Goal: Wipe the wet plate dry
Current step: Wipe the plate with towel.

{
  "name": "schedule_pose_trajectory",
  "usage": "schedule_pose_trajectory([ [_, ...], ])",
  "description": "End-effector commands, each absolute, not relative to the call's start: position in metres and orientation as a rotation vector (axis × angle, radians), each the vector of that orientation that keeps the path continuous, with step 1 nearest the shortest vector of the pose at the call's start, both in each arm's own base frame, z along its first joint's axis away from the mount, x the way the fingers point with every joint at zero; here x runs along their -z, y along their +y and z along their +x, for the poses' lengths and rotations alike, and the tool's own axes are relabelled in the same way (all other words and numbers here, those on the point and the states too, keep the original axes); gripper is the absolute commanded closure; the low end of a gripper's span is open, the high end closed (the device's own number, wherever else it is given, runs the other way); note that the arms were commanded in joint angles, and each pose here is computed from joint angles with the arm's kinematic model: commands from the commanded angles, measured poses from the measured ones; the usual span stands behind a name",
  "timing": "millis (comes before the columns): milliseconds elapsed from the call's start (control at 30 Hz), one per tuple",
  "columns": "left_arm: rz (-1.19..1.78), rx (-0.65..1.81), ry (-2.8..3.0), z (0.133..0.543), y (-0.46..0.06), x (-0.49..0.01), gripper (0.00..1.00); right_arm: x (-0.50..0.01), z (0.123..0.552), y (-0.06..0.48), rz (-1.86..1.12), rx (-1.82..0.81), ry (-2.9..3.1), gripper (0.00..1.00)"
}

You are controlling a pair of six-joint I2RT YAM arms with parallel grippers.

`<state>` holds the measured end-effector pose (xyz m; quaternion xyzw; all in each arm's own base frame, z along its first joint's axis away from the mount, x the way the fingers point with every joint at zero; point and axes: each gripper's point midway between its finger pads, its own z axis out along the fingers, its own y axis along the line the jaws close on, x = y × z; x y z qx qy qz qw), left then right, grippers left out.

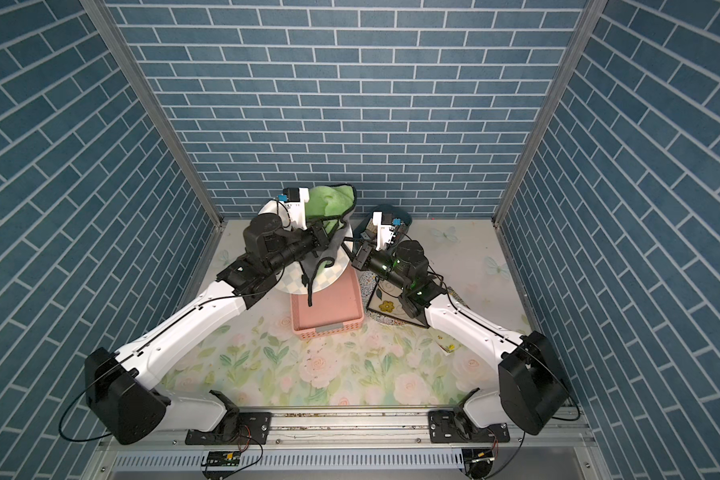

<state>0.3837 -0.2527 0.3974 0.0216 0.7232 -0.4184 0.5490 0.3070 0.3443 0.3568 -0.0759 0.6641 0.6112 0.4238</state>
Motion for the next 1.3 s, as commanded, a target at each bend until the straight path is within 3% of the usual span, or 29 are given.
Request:
schedule_pose_trajectory([
  [0, -0.279, 0.696, 1.786, 0.421, -0.141, -0.368, 1.00, -0.475, 0.265, 0.314, -0.331, -1.621, 1.231, 1.00],
  [100, -0.249, 0.631, 1.819, 0.420, -0.129, -0.362, 1.00, -0.477, 0.267, 0.302, -0.300, -1.603, 1.221, 1.00],
  [233, 0.071, 0.909, 1.904, 0.403, -0.213, -0.338, 1.00, -0.479, 0.270, 0.307, -0.307, -1.626, 1.211, 1.00],
  [367, 0.324, 0.952, 1.954, 0.377, -0.286, -0.327, 1.00, -0.486, 0.275, 0.309, -0.289, -1.661, 1.179, 1.00],
  [600, 0.379, 1.083, 1.981, 0.362, -0.313, -0.312, 1.00, -0.509, 0.320, 0.244, -0.010, -1.608, 1.116, 1.00],
  [800, 0.421, 1.082, 2.052, 0.348, -0.339, -0.285, 1.00, -0.514, 0.314, 0.250, -0.047, -1.681, 1.080, 1.00],
  [967, 0.147, 1.271, 1.775, 0.367, -0.260, -0.371, 1.00, -0.512, 0.320, 0.204, 0.061, -1.613, 1.053, 1.00],
  [1100, 0.029, 1.523, 1.431, 0.349, -0.182, -0.446, 1.00, -0.521, 0.309, 0.177, 0.066, -1.647, 0.973, 1.00],
  [1267, 0.253, 1.905, 1.097, 0.292, -0.183, -0.524, 1.00, -0.533, 0.291, 0.185, -0.035, -1.769, 0.880, 1.00],
])
